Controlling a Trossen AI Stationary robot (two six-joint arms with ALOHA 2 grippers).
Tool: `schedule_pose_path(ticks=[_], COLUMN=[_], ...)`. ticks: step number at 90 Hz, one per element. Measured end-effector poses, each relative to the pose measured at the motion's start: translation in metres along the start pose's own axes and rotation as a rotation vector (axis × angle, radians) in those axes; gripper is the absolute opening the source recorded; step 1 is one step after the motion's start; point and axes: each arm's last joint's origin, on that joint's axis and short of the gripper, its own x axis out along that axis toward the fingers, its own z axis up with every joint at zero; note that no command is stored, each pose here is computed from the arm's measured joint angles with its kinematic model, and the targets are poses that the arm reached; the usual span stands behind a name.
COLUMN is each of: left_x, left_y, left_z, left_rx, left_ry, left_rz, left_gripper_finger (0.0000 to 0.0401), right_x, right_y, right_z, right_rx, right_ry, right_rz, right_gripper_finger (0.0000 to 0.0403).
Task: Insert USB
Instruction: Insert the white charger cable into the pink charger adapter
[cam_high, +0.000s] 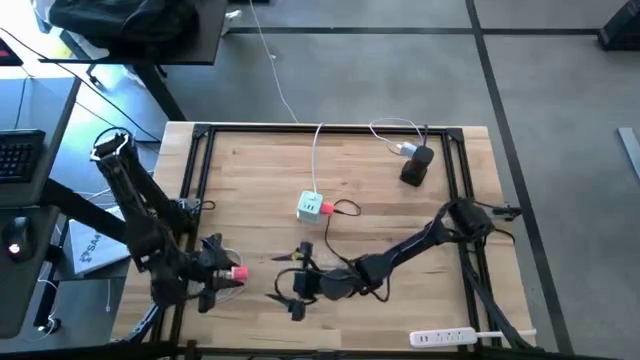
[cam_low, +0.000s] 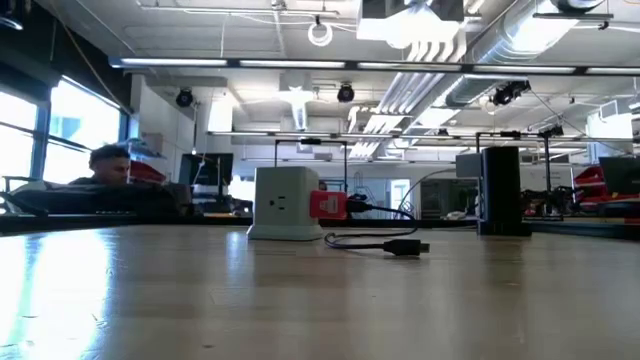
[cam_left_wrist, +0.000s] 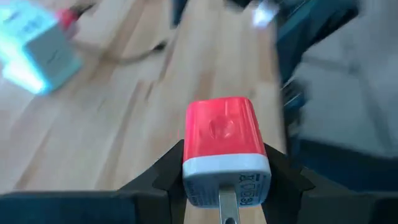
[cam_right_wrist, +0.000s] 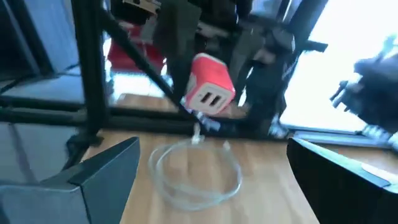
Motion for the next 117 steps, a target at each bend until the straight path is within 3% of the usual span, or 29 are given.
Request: schedule_pose_path(ticks=[15,34,56,74,84,93,106,117], left_x=[-0.006,-0.018,0.008,0.032,0.045,0.055,0.070,0.082], left_y=[0.010,0.024,0.052,0.066,0.068,0.065,0.061,0.063], left_z=[-0.004,-0.018,-0.072,-0.113,-0.128,-0.133,-0.134,-0.127], left_rx=[0.035,0.017,-0.172,-0.186,-0.143,-0.116,-0.070,-0.108], left_ry=[-0.027,0.128,0.392,0.538,0.553,0.534,0.473,0.454], left_rz=[-0.143,-0.245,-0.055,0.048,0.093,0.128,0.095,0.092], left_gripper_finger=[0.0121,0.0121,0.0121,0.0121,0.0121,0.0120,0.0119,0.0119], right_x=[0.000,0.025,0.076,0.099,0.098,0.092,0.079,0.064], right_y=[0.002,-0.003,0.006,0.009,0.008,0.004,-0.008,-0.008], right_z=[-0.005,-0.036,-0.068,-0.076,-0.079,-0.081,-0.057,-0.046], right_rx=[-0.016,0.070,0.186,0.197,0.162,0.172,0.195,0.179], right_ry=[0.032,0.062,0.132,0.250,0.331,0.492,0.697,0.847], right_rz=[-0.015,0.047,0.146,0.157,0.136,0.105,0.048,0.006], right_gripper_finger=[0.0373,0.0373,0.0373,0.0373,0.0373,0.0373,0.0373,0.0373])
